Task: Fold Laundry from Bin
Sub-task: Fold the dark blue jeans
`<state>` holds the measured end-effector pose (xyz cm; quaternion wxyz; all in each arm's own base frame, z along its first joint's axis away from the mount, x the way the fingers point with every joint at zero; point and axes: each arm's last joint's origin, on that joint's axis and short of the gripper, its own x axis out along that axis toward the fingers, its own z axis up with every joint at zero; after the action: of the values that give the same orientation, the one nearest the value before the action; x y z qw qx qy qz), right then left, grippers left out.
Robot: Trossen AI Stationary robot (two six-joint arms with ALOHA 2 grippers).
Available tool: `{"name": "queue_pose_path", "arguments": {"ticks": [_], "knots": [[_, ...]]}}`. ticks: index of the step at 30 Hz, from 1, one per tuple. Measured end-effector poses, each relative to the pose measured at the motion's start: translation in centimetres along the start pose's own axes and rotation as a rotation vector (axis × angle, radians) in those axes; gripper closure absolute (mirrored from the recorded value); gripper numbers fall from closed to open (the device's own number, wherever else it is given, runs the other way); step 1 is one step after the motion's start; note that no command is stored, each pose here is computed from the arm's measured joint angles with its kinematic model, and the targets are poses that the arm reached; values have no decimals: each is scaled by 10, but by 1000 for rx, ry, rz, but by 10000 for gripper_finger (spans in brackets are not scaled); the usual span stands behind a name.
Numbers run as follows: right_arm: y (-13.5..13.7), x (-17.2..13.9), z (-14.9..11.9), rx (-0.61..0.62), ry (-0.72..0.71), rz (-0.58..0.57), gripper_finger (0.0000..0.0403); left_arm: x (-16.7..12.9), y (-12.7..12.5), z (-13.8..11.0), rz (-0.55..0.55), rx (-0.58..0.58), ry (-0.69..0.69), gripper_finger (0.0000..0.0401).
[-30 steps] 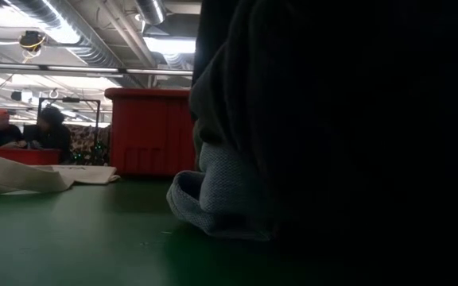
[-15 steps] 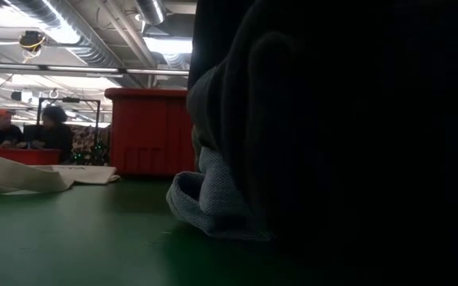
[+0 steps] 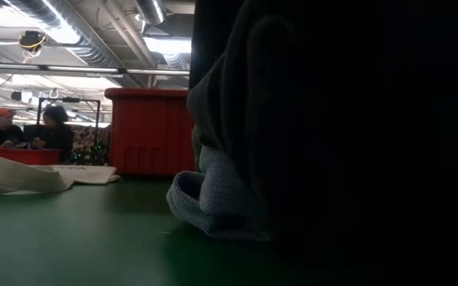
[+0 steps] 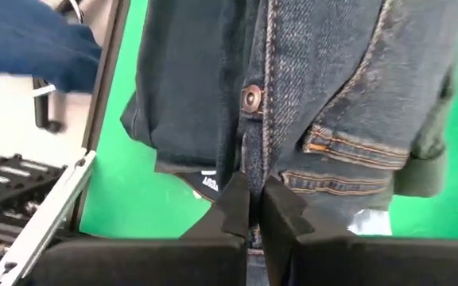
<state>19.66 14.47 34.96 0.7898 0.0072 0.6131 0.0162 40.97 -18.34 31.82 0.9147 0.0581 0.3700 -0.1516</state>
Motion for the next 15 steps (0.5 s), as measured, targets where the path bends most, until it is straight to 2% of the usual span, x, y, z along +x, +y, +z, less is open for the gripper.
{"name": "queue_pose_path", "arguments": {"ticks": [5, 15], "knots": [[9, 11, 3, -51, 37, -18, 391, 8, -5, -3, -8, 9, 19, 376], [13, 16, 5, -40, 54, 0, 390, 10, -4, -4, -10, 11, 23, 376]]}}
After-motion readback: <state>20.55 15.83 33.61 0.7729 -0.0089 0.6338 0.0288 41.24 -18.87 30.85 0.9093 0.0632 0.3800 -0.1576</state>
